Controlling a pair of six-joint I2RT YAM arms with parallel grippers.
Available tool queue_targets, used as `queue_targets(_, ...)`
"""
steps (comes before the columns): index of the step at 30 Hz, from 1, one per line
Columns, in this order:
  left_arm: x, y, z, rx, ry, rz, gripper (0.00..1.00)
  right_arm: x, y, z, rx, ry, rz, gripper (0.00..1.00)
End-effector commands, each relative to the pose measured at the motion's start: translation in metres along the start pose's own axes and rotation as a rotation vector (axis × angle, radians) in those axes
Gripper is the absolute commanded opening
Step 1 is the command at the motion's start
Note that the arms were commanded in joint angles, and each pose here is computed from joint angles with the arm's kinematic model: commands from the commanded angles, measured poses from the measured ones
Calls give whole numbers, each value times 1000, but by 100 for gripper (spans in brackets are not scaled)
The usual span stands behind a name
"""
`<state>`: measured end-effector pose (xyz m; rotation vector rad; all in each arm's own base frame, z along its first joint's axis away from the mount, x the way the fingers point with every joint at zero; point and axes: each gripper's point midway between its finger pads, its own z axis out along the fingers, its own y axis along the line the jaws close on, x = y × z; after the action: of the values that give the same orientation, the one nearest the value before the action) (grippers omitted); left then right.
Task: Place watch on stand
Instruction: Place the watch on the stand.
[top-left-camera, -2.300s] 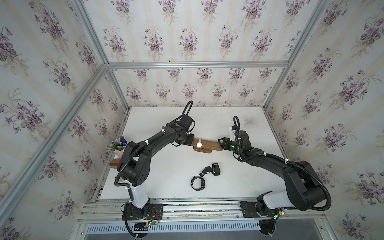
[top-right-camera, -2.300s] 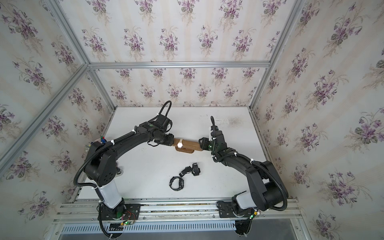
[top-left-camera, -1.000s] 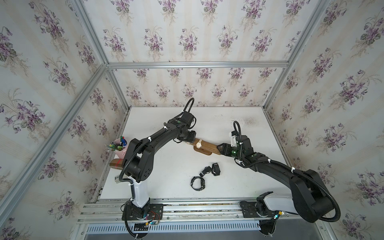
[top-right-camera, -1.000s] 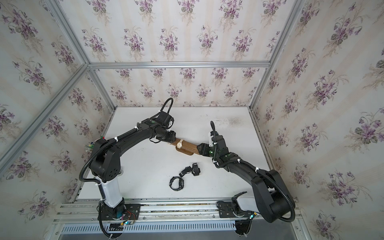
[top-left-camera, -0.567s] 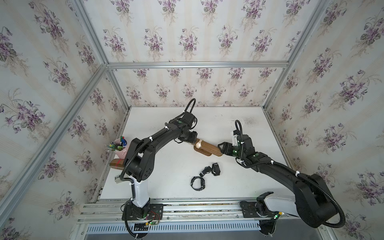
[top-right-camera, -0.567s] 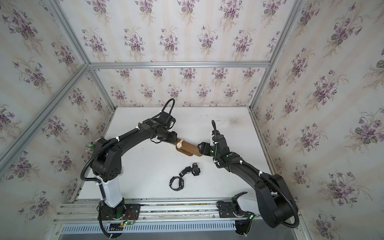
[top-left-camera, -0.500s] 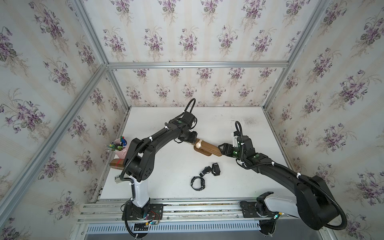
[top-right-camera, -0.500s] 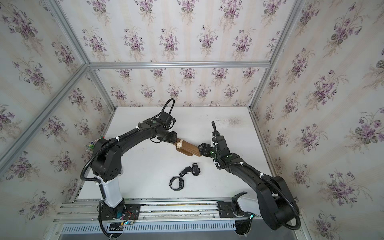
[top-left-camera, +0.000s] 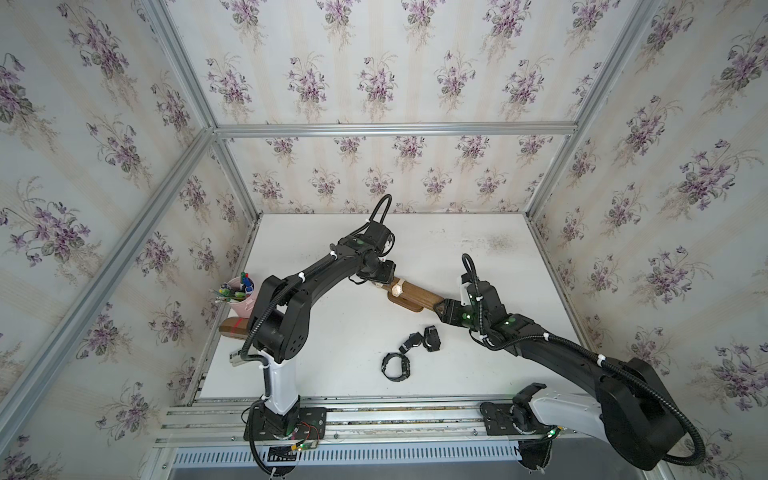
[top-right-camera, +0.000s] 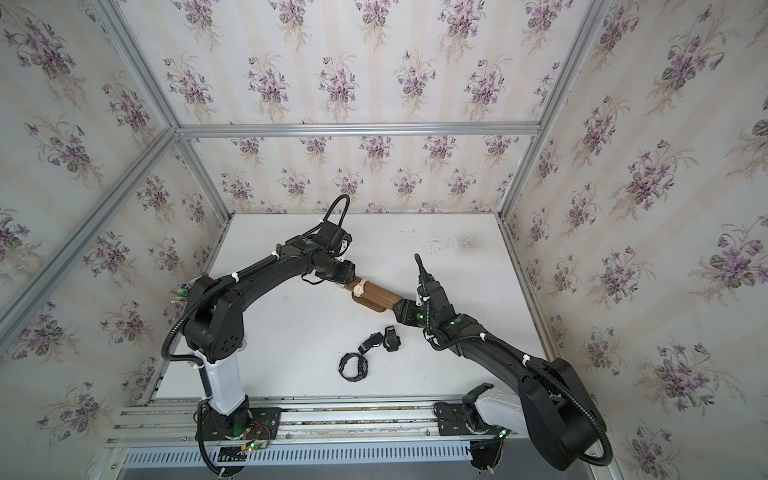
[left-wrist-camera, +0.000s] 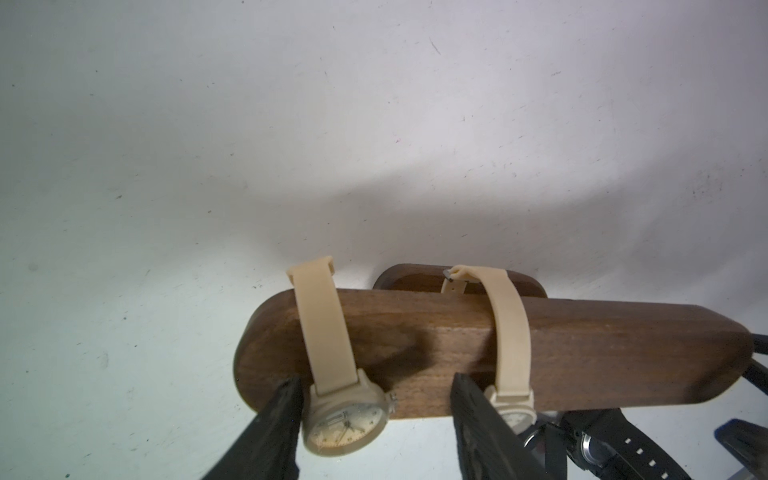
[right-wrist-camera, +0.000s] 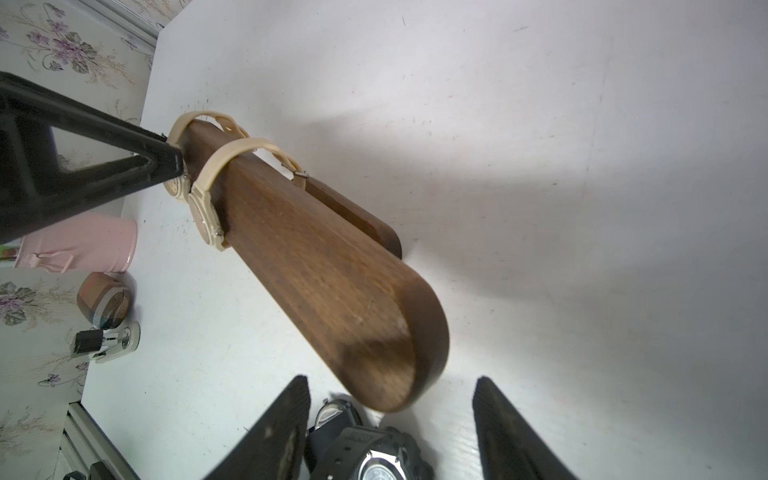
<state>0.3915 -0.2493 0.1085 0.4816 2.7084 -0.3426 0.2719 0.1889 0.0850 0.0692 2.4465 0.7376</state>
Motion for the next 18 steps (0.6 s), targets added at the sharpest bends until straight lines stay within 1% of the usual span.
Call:
queue_targets(1,-2,0,1,-2,1,15,59,-7,5,2,-13,-18,2,60)
queue_targets(7,0,-1,4,4,12,21,59,-17,3,5,22,-46,-27,52)
queue_targets(14,-1,-5,2,28,7,34,56,-33,-4,10,52,-67,-49,46)
queue_targets(17,-1,-8,-1,40,-1,40,56,-38,-5,10,58,-69,-59,47)
queue_targets(18,-1,-8,-3,40,-7,39,56,-40,-5,8,65,-74,-71,50)
